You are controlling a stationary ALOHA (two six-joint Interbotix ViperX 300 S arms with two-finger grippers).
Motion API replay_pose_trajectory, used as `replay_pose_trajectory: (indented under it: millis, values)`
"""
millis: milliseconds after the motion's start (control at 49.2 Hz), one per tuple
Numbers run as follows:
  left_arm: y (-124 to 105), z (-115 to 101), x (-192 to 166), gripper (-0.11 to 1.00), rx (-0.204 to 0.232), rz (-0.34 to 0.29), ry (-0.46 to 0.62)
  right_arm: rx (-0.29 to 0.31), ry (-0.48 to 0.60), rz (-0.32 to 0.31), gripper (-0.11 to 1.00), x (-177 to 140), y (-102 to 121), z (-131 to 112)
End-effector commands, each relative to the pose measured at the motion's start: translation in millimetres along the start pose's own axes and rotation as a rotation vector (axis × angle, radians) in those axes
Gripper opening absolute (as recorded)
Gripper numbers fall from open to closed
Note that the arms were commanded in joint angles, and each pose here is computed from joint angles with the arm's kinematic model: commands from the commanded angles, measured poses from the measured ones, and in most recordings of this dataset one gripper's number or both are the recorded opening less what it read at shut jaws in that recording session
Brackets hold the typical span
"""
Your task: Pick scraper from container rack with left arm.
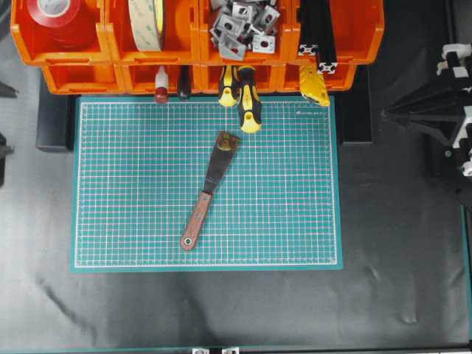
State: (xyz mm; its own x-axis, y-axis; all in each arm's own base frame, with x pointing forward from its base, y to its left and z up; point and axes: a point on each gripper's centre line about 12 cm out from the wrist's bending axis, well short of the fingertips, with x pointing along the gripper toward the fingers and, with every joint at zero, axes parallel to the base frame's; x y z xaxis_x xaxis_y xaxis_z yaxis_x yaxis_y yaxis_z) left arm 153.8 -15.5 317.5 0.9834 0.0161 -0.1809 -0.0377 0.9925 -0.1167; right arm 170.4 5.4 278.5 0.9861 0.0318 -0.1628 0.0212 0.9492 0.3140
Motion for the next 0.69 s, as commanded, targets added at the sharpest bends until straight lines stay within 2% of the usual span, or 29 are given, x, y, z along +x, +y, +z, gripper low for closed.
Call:
replay_pose_trajectory:
  millis: [0,163,325,671]
  values:
    - [6.5,5.0,-1.7,0.88,-0.010,0.044,-0.010,0.001,-0.031,0.005,0.01,-0.7,3.7,13.5]
    - [14.0,6.7,-3.7,0.88,-0.021,0.085,-0.025,0.001,-0.030,0.003,0.01,-0.6,3.2,13.0]
    - [11.6,8.7,-4.2,0.86,-0.021,0.062,-0.041,0.001,-0.031,0.004,0.01,-0.7,3.4,13.6]
    - [10.4,8.5,-3.7,0.86,-0.021,0.053,-0.044,0.002,-0.050,0.010,0.01,-4.0,4.9,17.9]
